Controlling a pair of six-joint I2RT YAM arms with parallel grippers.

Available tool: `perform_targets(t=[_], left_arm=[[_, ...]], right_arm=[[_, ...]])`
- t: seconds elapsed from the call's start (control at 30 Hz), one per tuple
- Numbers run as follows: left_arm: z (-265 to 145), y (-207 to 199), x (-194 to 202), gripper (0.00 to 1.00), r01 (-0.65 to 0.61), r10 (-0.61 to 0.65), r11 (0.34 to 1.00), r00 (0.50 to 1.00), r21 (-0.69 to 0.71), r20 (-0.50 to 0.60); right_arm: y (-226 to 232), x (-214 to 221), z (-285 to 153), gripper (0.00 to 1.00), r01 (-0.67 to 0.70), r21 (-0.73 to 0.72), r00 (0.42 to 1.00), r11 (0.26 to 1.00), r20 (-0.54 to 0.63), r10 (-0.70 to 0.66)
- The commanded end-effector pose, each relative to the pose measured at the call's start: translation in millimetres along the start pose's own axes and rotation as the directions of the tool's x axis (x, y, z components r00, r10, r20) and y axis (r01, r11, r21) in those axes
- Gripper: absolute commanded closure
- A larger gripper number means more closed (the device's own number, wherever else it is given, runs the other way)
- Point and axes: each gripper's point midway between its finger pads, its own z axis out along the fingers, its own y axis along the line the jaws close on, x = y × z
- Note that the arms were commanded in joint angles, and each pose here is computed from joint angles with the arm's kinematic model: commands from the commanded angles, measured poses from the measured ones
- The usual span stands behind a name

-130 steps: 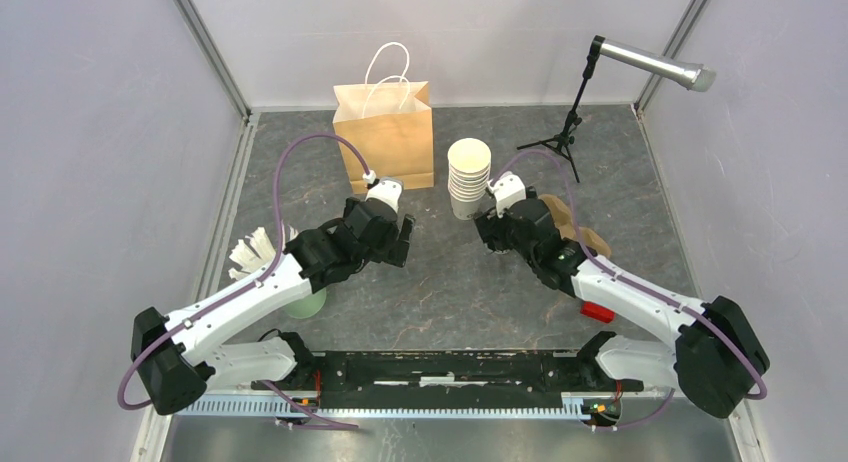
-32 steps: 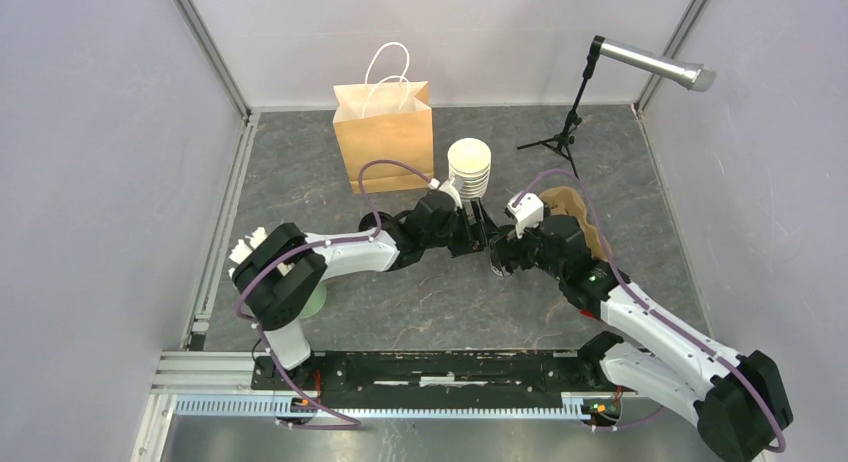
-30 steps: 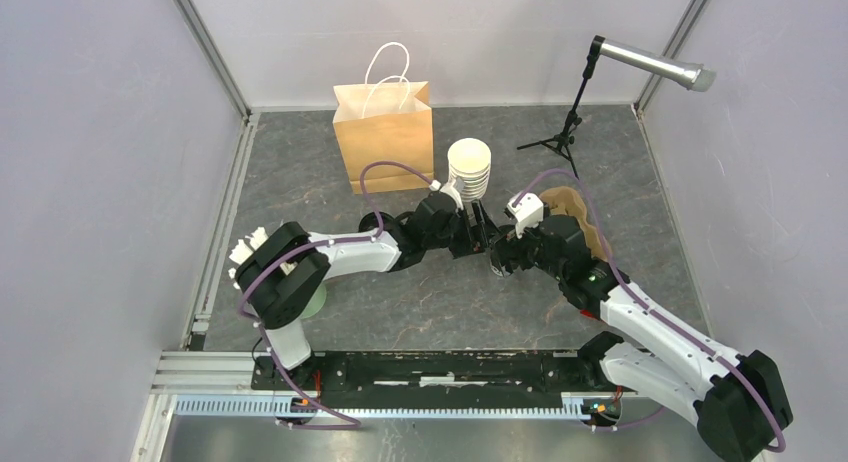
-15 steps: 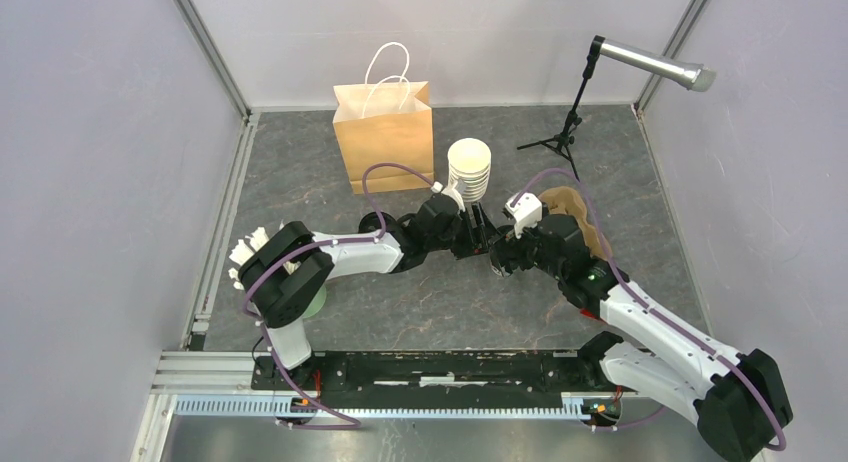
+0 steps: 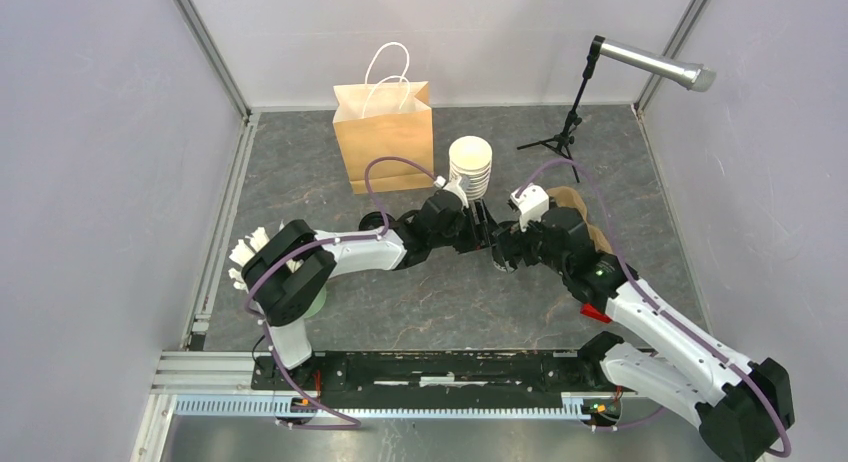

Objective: Pack the takeout coffee

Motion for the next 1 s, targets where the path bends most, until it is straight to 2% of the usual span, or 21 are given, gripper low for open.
perform_targets(t=[0.0,0.1,0.37,0.5,0.73,0.83,0.9,0.97], left_arm=[[9,3,10,0.31,-0.085,0.085,0.996,0.996,0.000,-0.036],[7,-11,6,0.30,-0.095,0.096,0.995,0.995,0.039,-0.029],[-12,-34,-7,0.19,-0.128,0.128,0.989,0.992,0.070,0.000],[-23,-34,-9,0.18,-0.102,0.101,0.992,0.995,0.069,0.021],[-50,-27,-11,0.18,-0.085,0.080,0.995,0.993,0.055,0.085],[-63,-15,-15,0.17,-0.112,0.111,0.994,0.987,-0.003,0.119],[-74,1,-19,0.17,-0.156,0.167,0.983,0.977,-0.096,0.129],[-88,20,-22,0.15,-0.186,0.215,0.962,0.967,-0.202,0.135]], right_arm=[[-13,-61,-17,0.02,-0.054,0.056,0.984,0.997,0.172,0.044],[-13,-69,-22,0.02,-0.072,0.053,0.979,0.996,0.195,0.060],[-8,-95,-37,0.02,-0.129,0.007,0.949,0.992,0.290,0.122],[-12,-115,-45,0.04,-0.207,0.003,0.915,0.978,0.355,0.192],[-15,-162,-48,0.13,-0.330,-0.041,0.837,0.943,0.450,0.312],[-13,-185,-42,0.20,-0.379,-0.077,0.800,0.922,0.474,0.368],[-16,-201,-37,0.25,-0.416,-0.092,0.762,0.905,0.507,0.402],[-20,-212,-27,0.28,-0.439,-0.076,0.751,0.895,0.515,0.412]])
